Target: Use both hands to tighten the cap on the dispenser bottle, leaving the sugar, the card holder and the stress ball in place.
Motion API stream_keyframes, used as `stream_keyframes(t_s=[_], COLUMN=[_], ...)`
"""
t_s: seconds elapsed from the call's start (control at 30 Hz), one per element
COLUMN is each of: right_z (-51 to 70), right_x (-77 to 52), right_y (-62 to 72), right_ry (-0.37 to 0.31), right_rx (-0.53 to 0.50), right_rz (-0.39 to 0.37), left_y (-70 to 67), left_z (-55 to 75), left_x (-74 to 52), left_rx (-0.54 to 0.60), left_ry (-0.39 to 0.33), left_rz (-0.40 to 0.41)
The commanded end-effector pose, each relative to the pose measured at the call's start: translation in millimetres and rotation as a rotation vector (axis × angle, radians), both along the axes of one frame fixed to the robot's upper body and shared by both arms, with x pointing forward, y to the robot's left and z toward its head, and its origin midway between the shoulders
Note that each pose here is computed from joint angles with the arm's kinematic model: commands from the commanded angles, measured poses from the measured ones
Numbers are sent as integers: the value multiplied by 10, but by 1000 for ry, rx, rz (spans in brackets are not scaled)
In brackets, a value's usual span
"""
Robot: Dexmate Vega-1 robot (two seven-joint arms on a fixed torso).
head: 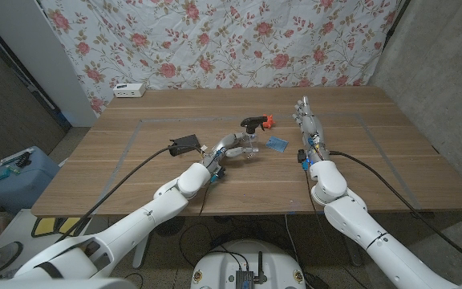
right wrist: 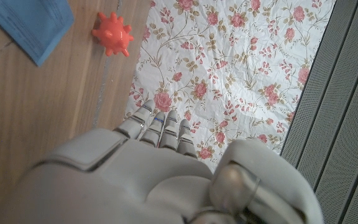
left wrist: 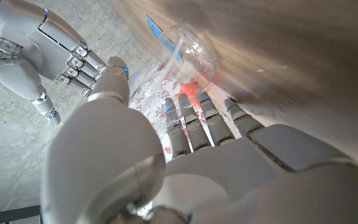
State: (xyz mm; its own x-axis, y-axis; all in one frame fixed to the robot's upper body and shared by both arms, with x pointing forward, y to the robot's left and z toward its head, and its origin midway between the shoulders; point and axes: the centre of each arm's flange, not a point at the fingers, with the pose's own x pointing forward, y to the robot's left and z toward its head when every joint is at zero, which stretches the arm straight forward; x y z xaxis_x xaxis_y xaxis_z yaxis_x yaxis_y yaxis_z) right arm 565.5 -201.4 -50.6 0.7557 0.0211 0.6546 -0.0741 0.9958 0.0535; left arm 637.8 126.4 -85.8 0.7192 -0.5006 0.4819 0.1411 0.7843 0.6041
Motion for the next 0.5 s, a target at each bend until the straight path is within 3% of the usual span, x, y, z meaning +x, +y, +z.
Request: stream_keyframes(t_s=[0.03, 0.5], right_z=[-16, -19], right_x=[-10, 8], right_y=[35, 38], right_ry=[7, 10], right_rx=[-5, -9], right_rz=[-4, -7], left_y=[42, 37], left_z=[16, 21], left_x=[6, 26], left_rx=[-9, -7], left_ry=[2, 10], left_rz=[-13, -24])
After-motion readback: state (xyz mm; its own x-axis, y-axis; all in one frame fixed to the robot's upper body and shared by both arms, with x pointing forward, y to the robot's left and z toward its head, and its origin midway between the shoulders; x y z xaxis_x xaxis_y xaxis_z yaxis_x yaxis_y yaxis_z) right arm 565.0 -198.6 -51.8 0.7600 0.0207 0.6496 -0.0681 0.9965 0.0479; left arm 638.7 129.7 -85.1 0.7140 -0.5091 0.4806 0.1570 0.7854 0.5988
